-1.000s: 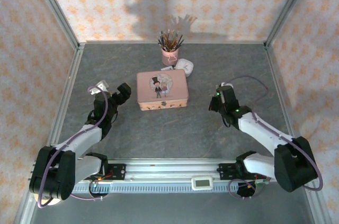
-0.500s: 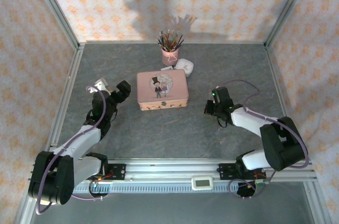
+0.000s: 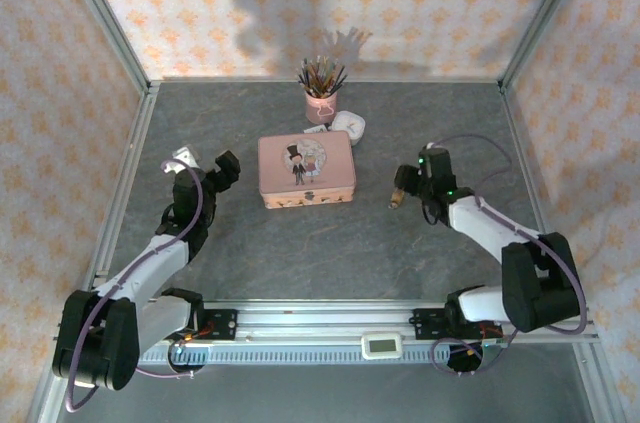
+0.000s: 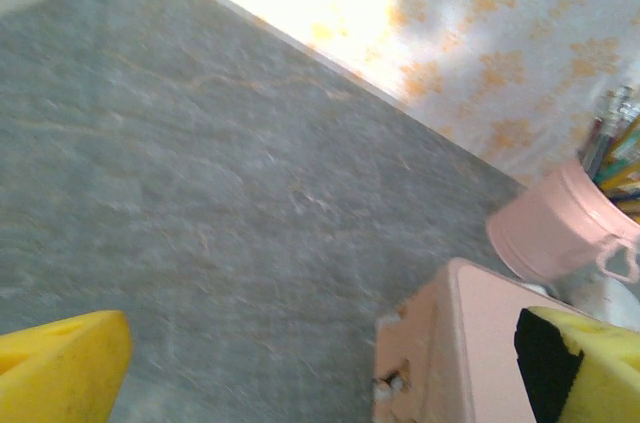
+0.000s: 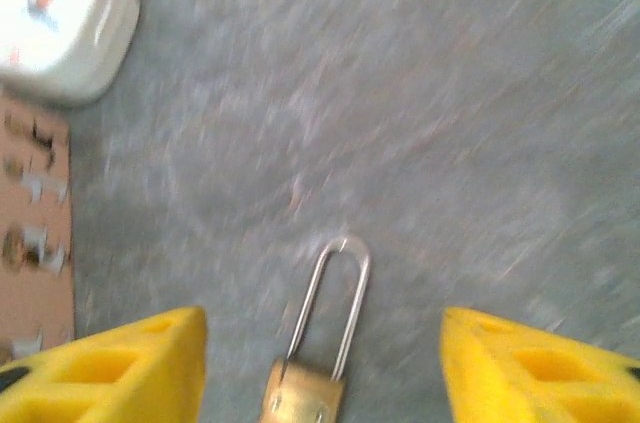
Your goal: Unlock a padlock with a key
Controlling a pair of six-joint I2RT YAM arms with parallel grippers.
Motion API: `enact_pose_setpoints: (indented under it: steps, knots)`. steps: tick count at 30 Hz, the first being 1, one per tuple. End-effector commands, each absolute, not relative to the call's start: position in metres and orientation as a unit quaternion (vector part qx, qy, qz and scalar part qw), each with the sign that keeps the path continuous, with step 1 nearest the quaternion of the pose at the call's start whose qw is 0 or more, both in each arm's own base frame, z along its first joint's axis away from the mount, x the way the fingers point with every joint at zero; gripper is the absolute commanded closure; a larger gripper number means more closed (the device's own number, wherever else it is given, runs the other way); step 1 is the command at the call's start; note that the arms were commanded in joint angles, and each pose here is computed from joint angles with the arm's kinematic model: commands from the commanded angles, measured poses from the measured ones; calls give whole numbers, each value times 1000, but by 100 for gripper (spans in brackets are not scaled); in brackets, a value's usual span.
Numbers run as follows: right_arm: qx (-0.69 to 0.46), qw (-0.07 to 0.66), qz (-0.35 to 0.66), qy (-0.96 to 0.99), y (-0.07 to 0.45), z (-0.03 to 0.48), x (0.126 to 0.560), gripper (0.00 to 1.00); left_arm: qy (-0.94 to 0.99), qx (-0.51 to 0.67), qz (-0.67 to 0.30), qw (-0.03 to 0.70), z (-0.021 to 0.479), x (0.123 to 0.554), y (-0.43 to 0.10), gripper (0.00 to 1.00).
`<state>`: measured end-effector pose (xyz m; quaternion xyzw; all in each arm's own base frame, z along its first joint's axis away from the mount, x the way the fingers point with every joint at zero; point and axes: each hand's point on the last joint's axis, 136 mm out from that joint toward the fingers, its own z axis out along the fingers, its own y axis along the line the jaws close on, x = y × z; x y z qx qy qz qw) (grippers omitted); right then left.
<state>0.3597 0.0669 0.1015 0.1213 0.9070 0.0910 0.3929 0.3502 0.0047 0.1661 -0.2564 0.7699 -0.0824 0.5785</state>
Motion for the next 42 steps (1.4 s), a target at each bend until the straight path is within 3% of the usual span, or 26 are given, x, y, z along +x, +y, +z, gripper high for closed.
enact_pose_setpoints:
  steps: [1, 6, 13, 24, 30, 42]
  knots:
    - [146, 466, 28, 872, 25, 139, 383, 34, 761, -265, 37, 591, 175, 351, 39, 1]
    - [180, 534, -27, 826, -16, 147, 393, 33, 756, -279, 147, 574, 163, 352, 67, 1]
    - [157, 564, -67, 808, -24, 130, 399, 32, 757, -241, 207, 571, 142, 348, 75, 1]
    - [150, 643, -56, 749, -27, 131, 386, 26, 703, -197, 161, 664, 155, 340, 62, 1]
    - [173, 674, -35, 717, -38, 130, 363, 0, 673, -174, 123, 708, 150, 336, 52, 1]
    - [171, 664, -38, 727, -37, 127, 365, 0, 700, -179, 114, 681, 140, 355, 58, 0]
